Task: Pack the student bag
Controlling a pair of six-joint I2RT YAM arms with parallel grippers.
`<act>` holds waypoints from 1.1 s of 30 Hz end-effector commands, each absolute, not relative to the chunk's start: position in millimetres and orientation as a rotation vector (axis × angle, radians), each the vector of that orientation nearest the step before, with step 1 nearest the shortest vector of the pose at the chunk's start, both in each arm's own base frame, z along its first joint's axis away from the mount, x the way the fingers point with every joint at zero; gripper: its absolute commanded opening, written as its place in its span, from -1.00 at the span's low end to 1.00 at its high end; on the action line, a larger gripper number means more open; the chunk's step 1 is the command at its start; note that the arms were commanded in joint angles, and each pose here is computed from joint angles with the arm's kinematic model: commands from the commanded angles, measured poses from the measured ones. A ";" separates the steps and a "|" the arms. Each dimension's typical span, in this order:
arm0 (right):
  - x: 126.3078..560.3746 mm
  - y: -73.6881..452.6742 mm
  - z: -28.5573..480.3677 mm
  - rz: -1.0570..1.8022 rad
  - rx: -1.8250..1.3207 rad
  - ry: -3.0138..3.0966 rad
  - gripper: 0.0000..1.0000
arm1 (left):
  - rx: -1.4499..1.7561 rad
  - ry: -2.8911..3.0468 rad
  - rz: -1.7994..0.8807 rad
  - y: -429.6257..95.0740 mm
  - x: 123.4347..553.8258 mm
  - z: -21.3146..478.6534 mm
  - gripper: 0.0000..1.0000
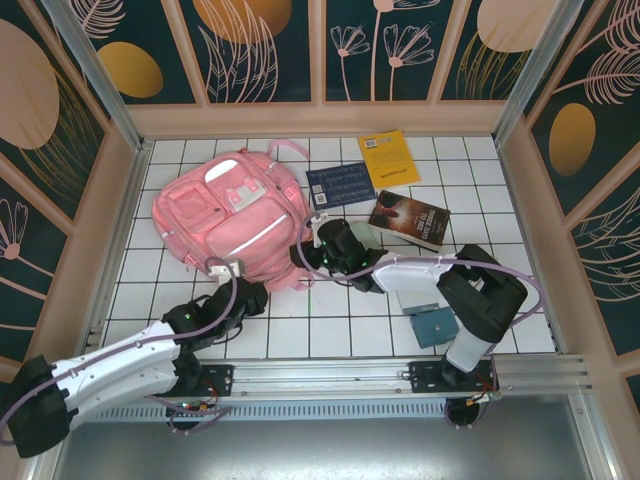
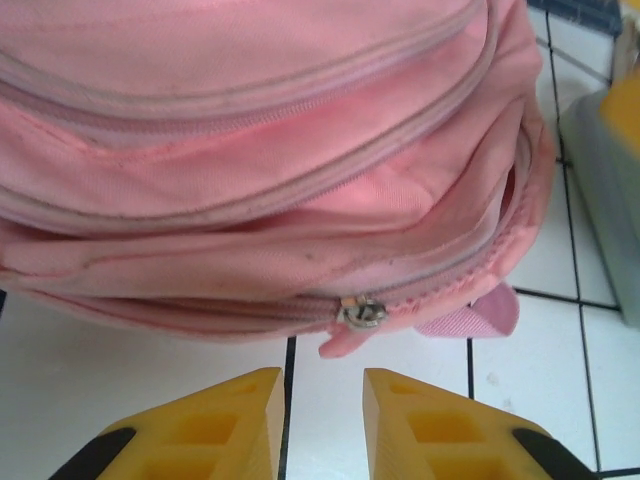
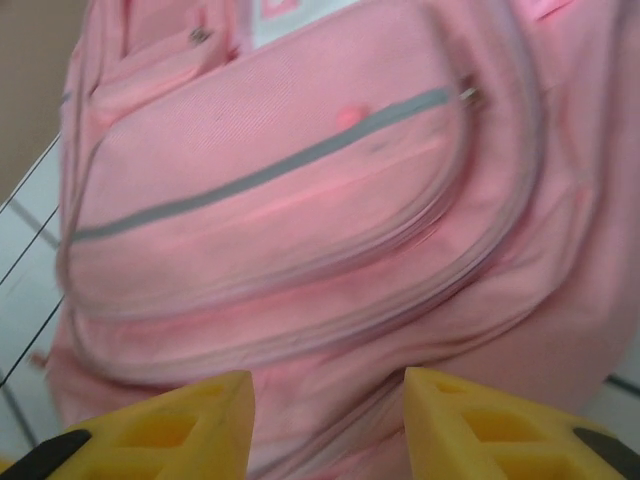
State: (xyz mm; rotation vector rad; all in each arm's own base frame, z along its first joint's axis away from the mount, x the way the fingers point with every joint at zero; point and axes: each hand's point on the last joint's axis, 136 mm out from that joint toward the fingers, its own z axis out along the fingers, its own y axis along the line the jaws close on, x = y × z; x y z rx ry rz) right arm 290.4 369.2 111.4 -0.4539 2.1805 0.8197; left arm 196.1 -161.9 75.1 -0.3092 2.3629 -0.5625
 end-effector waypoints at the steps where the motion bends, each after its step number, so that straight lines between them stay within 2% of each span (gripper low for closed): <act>1: 306.4 360.2 107.1 0.727 -0.340 2.241 -0.13 | -0.343 2.325 -0.464 -160.4 198.7 84.9 -0.46; 7: 310.0 357.3 104.9 0.714 -0.307 2.249 -0.12 | -0.303 2.365 -0.365 -175.7 189.2 73.4 -0.50; 20: 300.7 349.6 103.9 0.749 -0.299 2.244 -0.11 | -0.321 2.310 -0.071 -174.5 210.1 73.8 -0.30; 33: 296.6 345.1 102.5 0.752 -0.294 2.245 -0.12 | -0.312 2.310 0.060 -174.6 216.4 58.5 -0.38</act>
